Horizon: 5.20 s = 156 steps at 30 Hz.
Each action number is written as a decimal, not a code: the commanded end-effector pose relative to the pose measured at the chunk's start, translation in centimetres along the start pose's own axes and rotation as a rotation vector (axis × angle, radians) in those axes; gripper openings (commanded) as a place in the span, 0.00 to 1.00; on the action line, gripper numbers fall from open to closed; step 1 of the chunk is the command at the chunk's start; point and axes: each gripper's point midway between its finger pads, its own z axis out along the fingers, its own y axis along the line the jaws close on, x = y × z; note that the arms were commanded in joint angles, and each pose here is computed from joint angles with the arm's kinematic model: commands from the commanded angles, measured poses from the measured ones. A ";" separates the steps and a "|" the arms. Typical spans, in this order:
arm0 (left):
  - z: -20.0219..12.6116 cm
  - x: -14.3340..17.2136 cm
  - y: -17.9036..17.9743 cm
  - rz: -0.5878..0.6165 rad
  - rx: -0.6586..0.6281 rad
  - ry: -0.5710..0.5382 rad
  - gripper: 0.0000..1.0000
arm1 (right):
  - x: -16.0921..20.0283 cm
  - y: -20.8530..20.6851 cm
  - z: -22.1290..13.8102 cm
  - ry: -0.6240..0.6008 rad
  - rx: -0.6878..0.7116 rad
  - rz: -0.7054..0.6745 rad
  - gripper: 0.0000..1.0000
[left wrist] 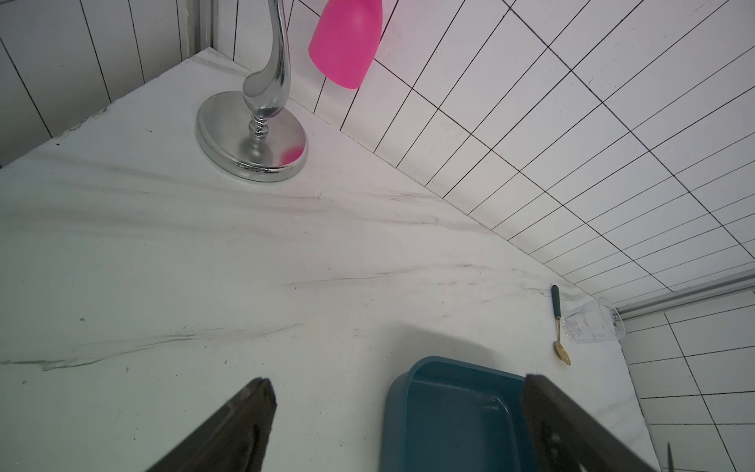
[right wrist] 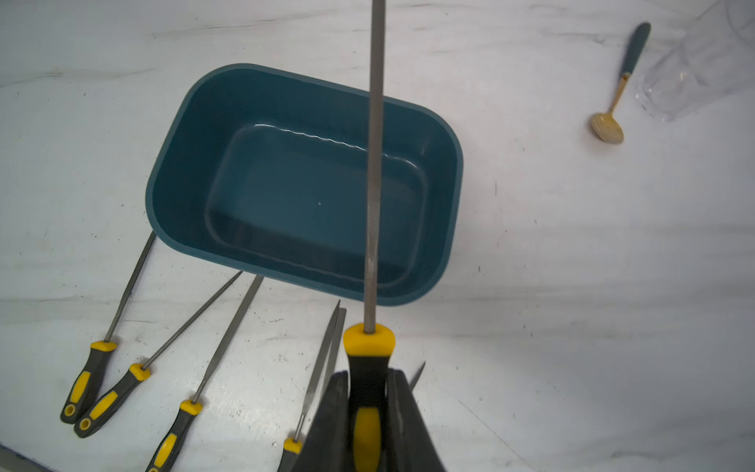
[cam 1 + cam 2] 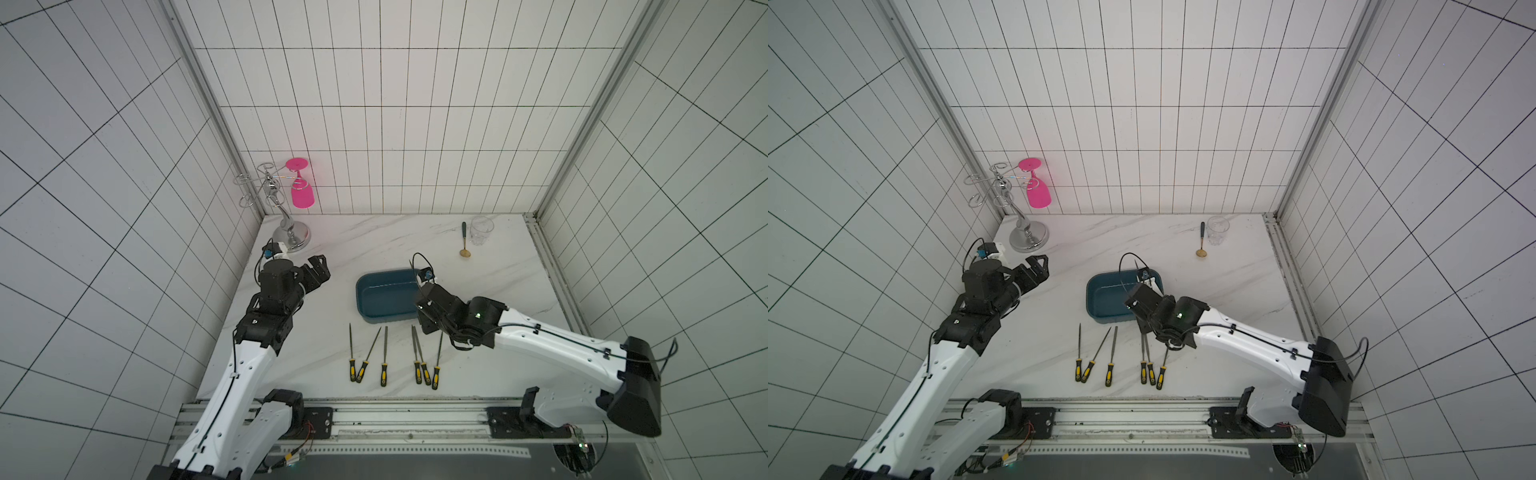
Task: Put the file tool into the storage box
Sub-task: Place the file tool in the storage box, then pick up the file tool from the center of the board.
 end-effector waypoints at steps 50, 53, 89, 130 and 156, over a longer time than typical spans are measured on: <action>4.8 11.3 -3.0 0.037 0.189 0.402 0.98 | -9.7 -6.9 2.5 -0.307 0.080 -0.169 0.99; 6.0 12.5 -2.9 0.024 0.185 0.434 0.98 | -8.2 -8.5 0.4 -0.305 0.090 -0.032 0.99; 11.8 17.7 -3.2 -0.111 0.222 0.624 0.97 | 15.6 -3.2 0.8 0.226 -0.159 0.398 0.78; 6.5 6.8 0.1 0.013 0.032 0.341 0.98 | 21.7 -4.7 0.7 0.422 0.197 0.189 0.76; 3.6 9.9 1.3 0.025 0.012 0.301 0.98 | 23.5 -1.4 1.4 0.462 0.055 0.155 0.61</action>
